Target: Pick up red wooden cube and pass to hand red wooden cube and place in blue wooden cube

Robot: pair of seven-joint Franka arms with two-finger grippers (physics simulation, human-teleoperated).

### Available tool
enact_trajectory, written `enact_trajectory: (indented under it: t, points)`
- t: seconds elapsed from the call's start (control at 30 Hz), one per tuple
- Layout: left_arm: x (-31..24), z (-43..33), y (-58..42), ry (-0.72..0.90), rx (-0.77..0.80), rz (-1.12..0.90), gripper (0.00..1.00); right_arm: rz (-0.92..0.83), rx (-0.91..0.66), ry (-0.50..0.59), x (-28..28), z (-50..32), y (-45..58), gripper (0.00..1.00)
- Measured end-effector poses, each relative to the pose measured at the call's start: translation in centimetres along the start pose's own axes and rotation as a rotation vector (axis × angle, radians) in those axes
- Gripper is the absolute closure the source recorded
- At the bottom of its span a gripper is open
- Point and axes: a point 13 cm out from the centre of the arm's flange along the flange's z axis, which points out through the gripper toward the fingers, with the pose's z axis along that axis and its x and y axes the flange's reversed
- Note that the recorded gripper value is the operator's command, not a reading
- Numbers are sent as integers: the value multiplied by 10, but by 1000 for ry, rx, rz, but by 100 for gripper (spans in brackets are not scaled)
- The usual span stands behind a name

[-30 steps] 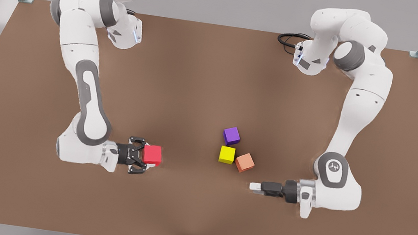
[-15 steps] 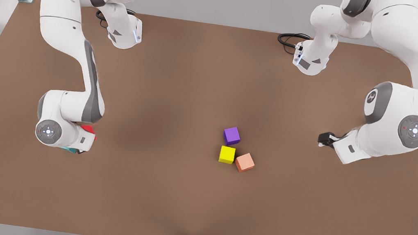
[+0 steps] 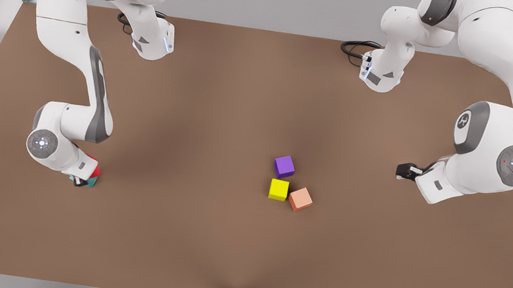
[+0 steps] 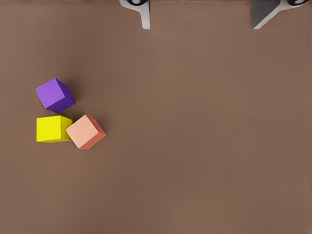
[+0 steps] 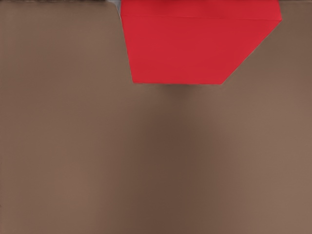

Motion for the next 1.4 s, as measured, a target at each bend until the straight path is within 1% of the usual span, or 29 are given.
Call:
enact_trajectory:
  t: [0.03,0.2,0.63,0.67,0.7,0.73,0.97,1.17,1.3,1.37,1.4]
  points:
    - [0,2,1,4,-5,-2,0,5,8,4,3,-1,-1,45]
    - [0,5,7,13,-17,-13,0,46,20,3,27,8,5,45]
    - [-1,7,8,18,-21,-21,0,53,24,5,38,37,8,44]
    - [-1,7,8,18,-21,-22,0,53,24,5,38,38,8,43]
    - [-1,7,8,18,-21,-23,0,54,24,5,39,38,9,7]
    - [-1,7,8,18,-21,-23,0,54,24,4,39,39,9,0]
    - [0,7,9,19,-21,-25,0,46,21,-1,39,46,9,0]
    - [0,7,9,19,-21,-27,0,53,32,-2,43,28,10,0]
    - [0,7,8,19,-21,-27,0,64,57,-14,38,-20,8,0]
    - [-1,7,8,18,-21,-28,0,102,80,-42,40,-65,6,0]
    - [-1,7,8,18,-21,-28,0,138,86,-72,40,-84,4,0]
